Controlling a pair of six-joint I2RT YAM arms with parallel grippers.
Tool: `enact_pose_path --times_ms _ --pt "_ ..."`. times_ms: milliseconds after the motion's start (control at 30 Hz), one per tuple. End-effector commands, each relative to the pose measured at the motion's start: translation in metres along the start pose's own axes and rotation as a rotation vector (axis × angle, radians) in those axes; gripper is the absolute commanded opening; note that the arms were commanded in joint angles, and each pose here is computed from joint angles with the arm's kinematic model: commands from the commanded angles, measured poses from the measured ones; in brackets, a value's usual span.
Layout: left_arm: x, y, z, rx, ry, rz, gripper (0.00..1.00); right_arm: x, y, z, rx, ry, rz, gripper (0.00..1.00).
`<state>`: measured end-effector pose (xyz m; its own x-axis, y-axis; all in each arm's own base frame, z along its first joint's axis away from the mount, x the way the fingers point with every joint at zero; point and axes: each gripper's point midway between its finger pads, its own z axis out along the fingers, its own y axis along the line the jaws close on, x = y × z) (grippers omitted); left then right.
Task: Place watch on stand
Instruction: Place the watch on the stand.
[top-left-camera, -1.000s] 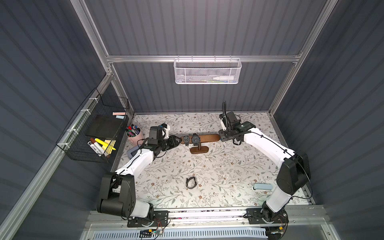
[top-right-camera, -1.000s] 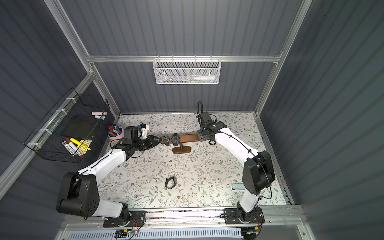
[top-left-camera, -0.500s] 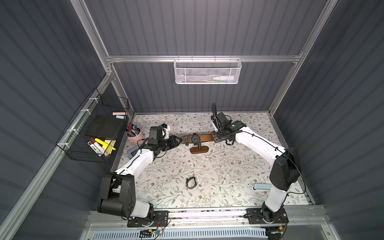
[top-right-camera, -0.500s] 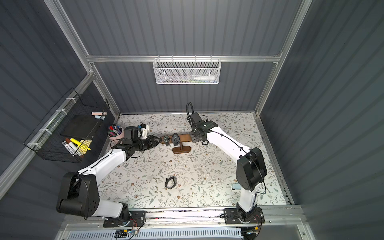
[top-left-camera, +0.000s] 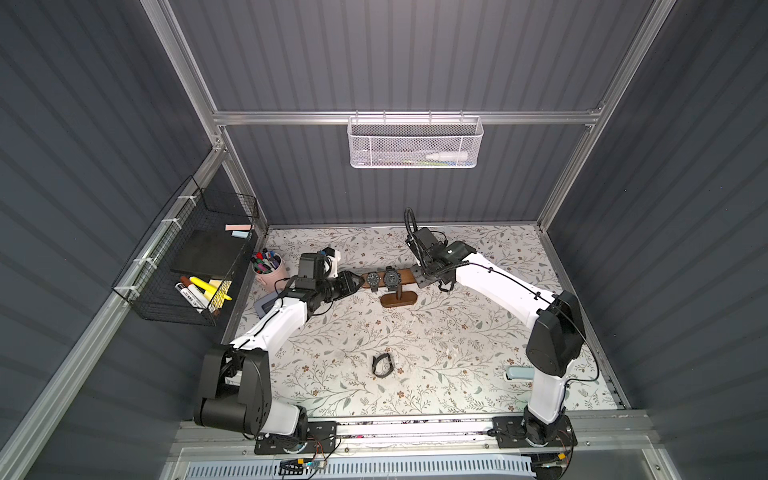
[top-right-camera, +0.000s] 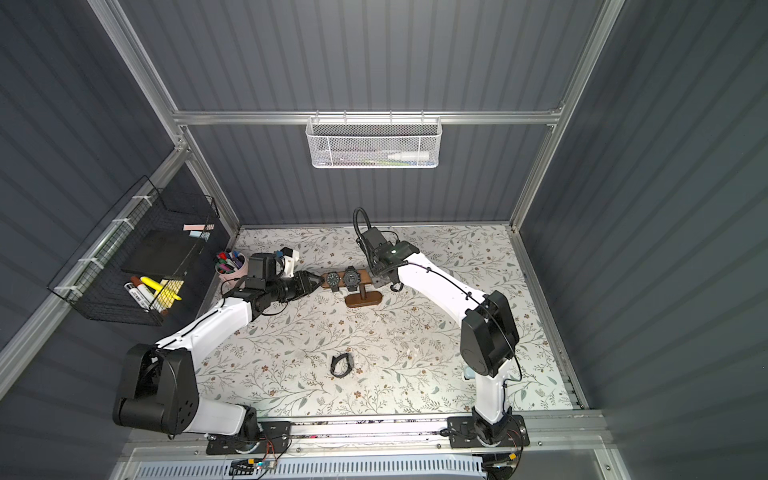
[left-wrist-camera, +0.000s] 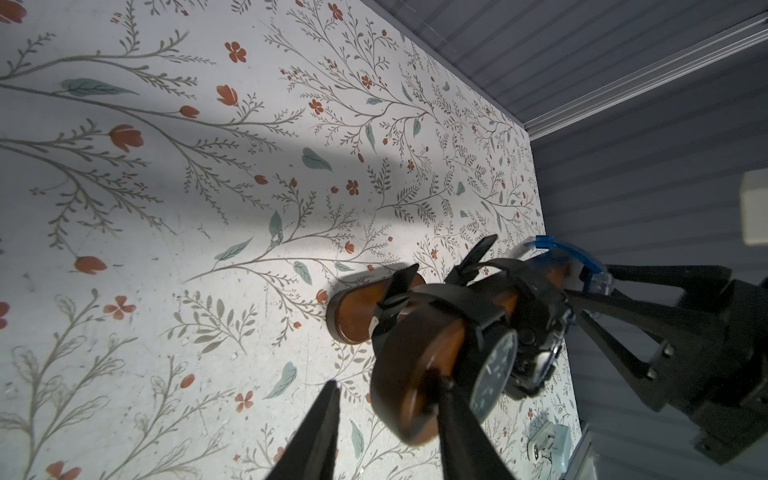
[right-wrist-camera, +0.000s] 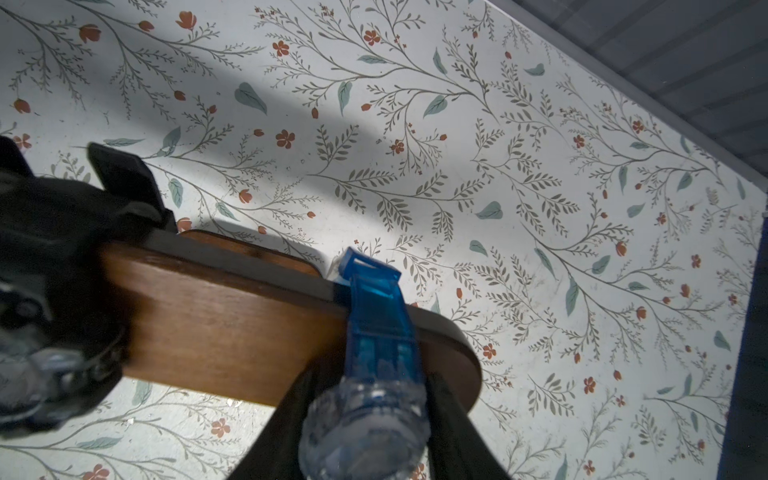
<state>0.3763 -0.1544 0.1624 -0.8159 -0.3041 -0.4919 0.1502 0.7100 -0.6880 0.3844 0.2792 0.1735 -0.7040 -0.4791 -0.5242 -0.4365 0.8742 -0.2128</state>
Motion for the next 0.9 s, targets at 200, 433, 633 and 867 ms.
enact_pose_path --times_ms 200,433,633,867 --pt "-0.002 -0.006 -0.004 0.010 0.003 0.018 0.39 -0.009 0.008 -0.006 0.039 0.007 -0.025 0.18" --pt "-0.003 -0.006 -0.004 0.010 0.002 0.019 0.39 -0.013 0.019 -0.007 0.032 0.008 -0.040 0.19" --pt "-0.003 -0.006 -0.004 0.012 0.001 0.019 0.39 -0.016 0.029 -0.006 0.024 0.005 -0.064 0.19" --pt "-0.003 -0.006 -0.005 0.012 0.002 0.017 0.40 -0.018 0.036 -0.001 0.024 0.033 -0.083 0.20"
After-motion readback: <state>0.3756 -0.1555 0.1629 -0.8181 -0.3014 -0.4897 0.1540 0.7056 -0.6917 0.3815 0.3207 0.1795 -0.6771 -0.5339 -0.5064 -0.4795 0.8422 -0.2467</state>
